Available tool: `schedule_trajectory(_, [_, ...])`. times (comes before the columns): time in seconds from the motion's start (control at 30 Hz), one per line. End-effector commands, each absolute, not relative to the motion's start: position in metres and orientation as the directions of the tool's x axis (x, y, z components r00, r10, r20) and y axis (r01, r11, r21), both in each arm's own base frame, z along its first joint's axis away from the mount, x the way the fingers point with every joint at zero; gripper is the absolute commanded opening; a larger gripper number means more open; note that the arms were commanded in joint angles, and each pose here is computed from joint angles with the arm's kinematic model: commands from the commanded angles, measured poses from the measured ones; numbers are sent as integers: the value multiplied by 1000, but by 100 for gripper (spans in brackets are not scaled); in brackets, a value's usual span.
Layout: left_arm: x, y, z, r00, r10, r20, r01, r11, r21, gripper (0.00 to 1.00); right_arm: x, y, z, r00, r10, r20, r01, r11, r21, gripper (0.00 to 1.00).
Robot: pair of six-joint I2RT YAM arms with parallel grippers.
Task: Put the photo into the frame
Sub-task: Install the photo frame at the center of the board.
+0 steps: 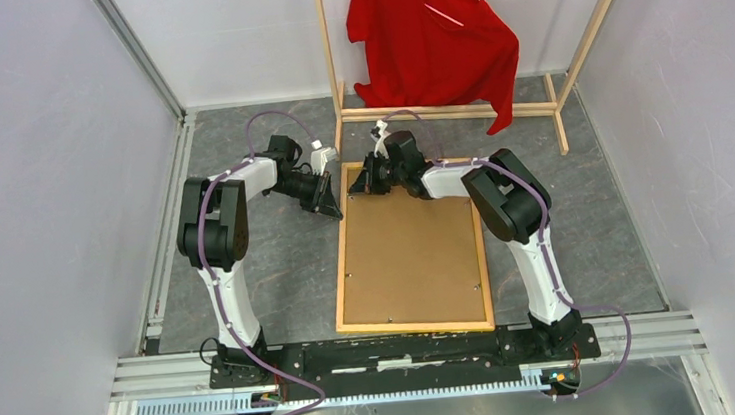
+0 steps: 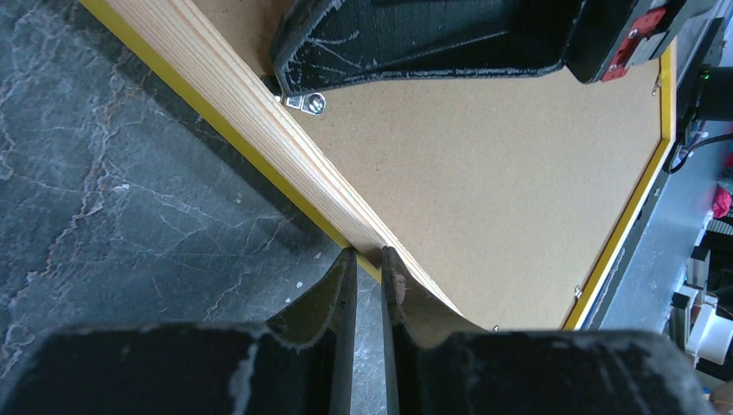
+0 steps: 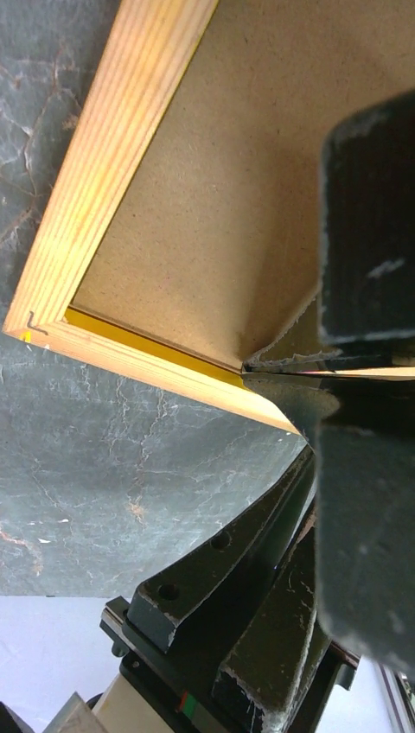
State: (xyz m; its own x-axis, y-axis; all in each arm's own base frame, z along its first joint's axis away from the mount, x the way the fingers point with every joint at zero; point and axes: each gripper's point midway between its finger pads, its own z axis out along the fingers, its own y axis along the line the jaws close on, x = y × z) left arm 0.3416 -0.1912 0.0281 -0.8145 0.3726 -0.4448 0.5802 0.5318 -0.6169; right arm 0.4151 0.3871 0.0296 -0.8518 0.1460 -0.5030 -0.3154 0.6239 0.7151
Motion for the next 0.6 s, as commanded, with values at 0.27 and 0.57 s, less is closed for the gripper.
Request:
schedule_trajectory(0.27, [335,-189,22,-794,417,-441,608,539,-583,21,387,388,25,-874,82,-478,-323,636,700,0])
schedule_trajectory(0.57, [335,-189,22,-792,421,-442,610,538,-582,21,383,394,19,-885,57,-462,-328,628,706,0])
